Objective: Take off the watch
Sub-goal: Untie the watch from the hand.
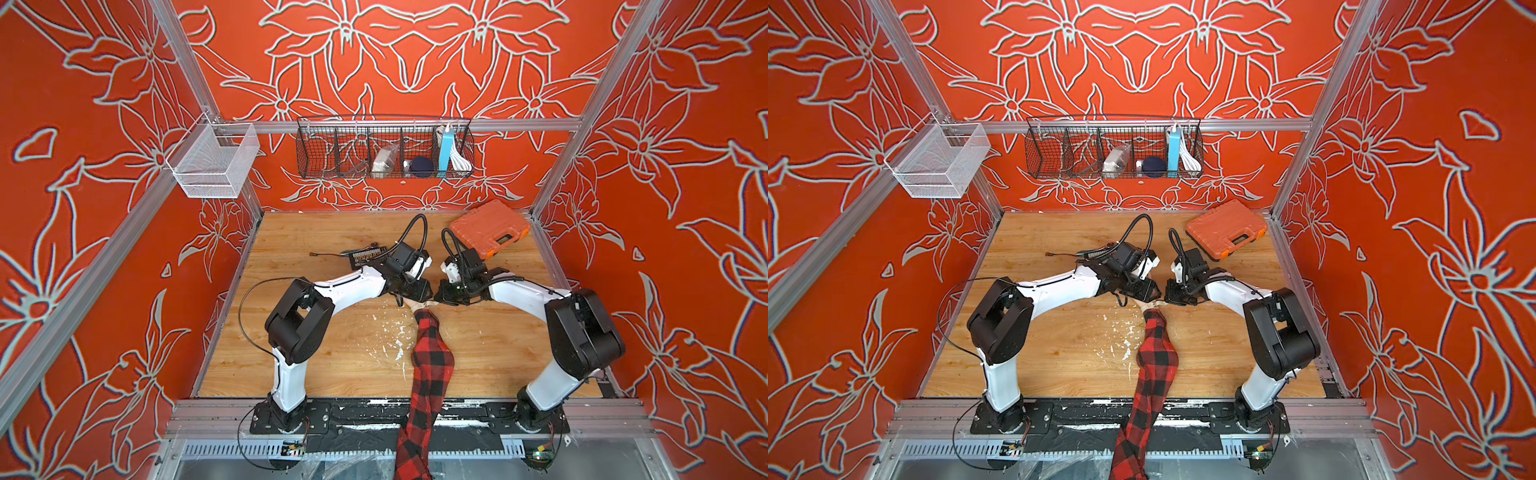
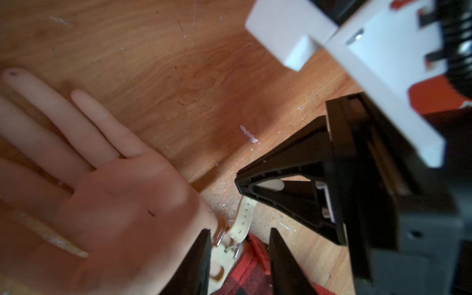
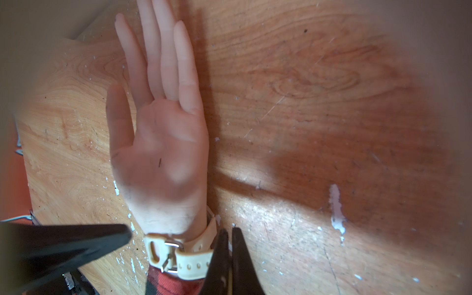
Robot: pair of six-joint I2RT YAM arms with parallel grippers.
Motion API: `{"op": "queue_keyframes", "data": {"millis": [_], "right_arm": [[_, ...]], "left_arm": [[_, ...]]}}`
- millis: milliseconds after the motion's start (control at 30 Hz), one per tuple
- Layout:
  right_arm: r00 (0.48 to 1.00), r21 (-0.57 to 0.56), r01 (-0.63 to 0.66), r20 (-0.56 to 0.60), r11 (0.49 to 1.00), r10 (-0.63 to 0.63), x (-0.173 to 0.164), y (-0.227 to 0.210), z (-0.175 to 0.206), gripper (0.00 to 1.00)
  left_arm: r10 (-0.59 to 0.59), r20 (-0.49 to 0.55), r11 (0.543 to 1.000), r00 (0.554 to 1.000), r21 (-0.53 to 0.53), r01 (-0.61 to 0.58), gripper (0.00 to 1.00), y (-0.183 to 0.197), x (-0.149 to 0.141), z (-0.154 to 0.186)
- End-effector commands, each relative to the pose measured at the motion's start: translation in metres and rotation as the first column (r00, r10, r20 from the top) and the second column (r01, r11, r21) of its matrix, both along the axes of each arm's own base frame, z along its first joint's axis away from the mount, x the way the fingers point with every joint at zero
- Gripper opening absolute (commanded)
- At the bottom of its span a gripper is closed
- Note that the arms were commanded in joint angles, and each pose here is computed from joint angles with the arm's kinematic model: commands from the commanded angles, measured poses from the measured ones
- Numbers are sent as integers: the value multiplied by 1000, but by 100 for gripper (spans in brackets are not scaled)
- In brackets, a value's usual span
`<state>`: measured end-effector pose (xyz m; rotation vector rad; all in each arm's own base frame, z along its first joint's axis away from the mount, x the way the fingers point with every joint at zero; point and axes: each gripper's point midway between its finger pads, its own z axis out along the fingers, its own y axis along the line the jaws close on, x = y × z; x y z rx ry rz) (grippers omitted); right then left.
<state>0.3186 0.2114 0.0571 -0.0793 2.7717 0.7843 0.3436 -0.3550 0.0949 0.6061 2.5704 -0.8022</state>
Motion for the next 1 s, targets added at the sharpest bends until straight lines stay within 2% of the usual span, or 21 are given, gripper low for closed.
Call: {"op": "queue_keyframes", "data": {"millis": [0,333,967], "right_arm": [[1000,-7,11,-20,1000,-11,0,-3,-7,0],[1000,-6,10,-16,1000,-10,1,-3,-5,0],[1000,-10,17,-13,1000,-17,3,-5,-4,0]], "left_arm": [[39,-20,992,999,120,-37,38,11,-2,-19],[55,-1,973,998,225,-54,37,21,-4,-30],[63,16,950,998,304,-64,21,42,-12,-36]]}}
